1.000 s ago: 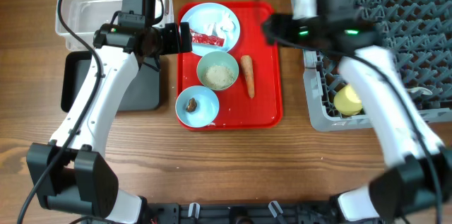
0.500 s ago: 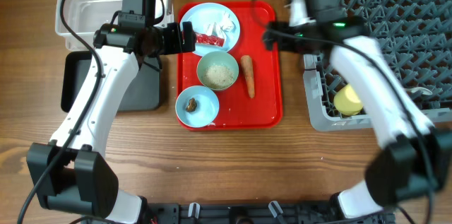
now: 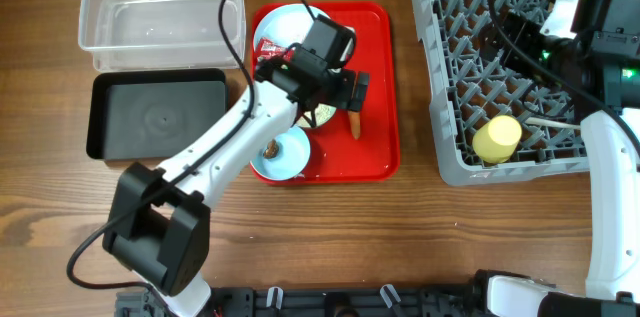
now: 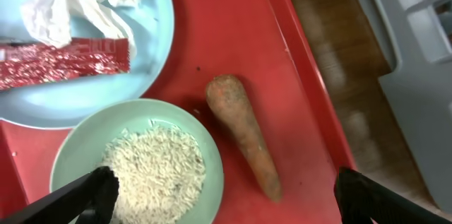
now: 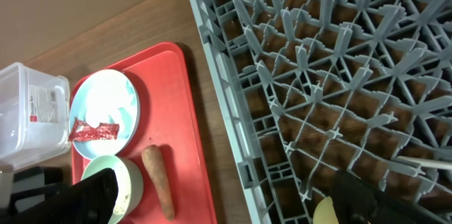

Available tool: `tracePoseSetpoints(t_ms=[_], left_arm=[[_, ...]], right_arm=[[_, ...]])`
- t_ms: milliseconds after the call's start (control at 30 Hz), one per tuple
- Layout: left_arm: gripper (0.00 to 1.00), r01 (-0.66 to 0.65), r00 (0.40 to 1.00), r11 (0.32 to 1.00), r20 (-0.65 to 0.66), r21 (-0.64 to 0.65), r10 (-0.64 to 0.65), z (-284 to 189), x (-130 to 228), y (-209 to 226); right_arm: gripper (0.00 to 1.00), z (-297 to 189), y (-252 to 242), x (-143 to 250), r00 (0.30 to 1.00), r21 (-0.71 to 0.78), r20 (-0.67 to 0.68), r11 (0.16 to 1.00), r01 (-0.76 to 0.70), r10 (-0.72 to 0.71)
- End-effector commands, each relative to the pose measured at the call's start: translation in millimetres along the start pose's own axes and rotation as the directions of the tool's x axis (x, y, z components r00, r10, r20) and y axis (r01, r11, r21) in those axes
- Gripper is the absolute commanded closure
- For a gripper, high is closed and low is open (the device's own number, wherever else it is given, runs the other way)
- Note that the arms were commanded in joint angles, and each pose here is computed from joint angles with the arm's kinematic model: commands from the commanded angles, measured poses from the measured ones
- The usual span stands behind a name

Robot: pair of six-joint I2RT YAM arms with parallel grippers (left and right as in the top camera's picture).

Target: Sort waste into correct bins and load items into the dishwasher rack

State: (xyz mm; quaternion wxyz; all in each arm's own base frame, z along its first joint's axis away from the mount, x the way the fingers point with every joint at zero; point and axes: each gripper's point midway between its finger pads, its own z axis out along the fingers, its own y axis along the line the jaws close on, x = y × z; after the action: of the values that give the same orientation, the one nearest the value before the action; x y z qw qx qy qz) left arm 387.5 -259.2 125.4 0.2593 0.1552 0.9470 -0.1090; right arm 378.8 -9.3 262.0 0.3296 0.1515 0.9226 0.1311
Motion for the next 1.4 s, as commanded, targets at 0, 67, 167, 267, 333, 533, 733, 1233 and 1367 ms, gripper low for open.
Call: tracePoseSetpoints(t_ms=[0, 67, 167, 267, 333, 533, 733, 1233, 1367], left_arm=[[0.05, -0.075, 0.997, 0.995, 0.011, -0.062, 0.076, 10.5, -2.6, 9.2], [0.08, -0.086, 0.995, 0.994, 0.045, -0.066, 0.089, 12.2, -11.3, 10.0], [0.08, -0.048, 0.987, 0.996, 0.151, -0.077, 0.059, 19.2, -39.7, 22.0], [0.06, 0.041, 0.965, 0.995, 0.262, -0.088, -0.016, 39.9, -70.1, 54.7], [0.04, 0.151, 0.952, 0.984, 0.283, -0.093, -0.119, 61.8, -78.0, 82.4], [0.04, 0.352, 0.917, 0.927, 0.248, -0.134, -0.312, 99.2, -57.3, 113.6], [0.07, 0.355, 0.921, 0.923, 0.225, -0.149, -0.318, 116.7, -46.1, 117.4], [0.96, 0.354, 0.902, 0.929, 0.302, -0.112, -0.308, 101.7, -70.7, 114.6], [0.96, 0.364, 0.855, 0.929, 0.419, -0.068, -0.304, 37.0, -111.0, 113.2]], right_arm=[[0.02, -4.1, -0.1, -1.3, 1.0, 0.003, 0.012, 1.0, 0.022, -0.022], [0.02, -3.9, 0.1, -0.9, 1.0, 0.003, 0.01, 1.0, 0.022, -0.022], [0.02, -3.8, 0.0, -0.8, 1.0, 0.003, 0.01, 1.0, 0.022, -0.022], [0.02, -3.7, -0.1, -0.4, 1.0, 0.003, 0.009, 1.0, 0.022, -0.022], [0.02, -3.7, -0.7, 1.5, 1.0, 0.006, 0.001, 1.0, 0.019, -0.019], [0.02, -3.8, -2.4, 7.1, 1.0, 0.012, -0.022, 1.0, 0.014, -0.014], [0.02, -3.8, -2.6, 7.9, 1.0, 0.013, -0.025, 1.0, 0.014, -0.013], [0.02, -4.0, -3.6, 11.5, 0.999, 0.017, -0.039, 1.0, 0.01, -0.009], [0.02, -4.0, -3.6, 11.6, 0.999, 0.017, -0.04, 1.0, 0.01, -0.009]])
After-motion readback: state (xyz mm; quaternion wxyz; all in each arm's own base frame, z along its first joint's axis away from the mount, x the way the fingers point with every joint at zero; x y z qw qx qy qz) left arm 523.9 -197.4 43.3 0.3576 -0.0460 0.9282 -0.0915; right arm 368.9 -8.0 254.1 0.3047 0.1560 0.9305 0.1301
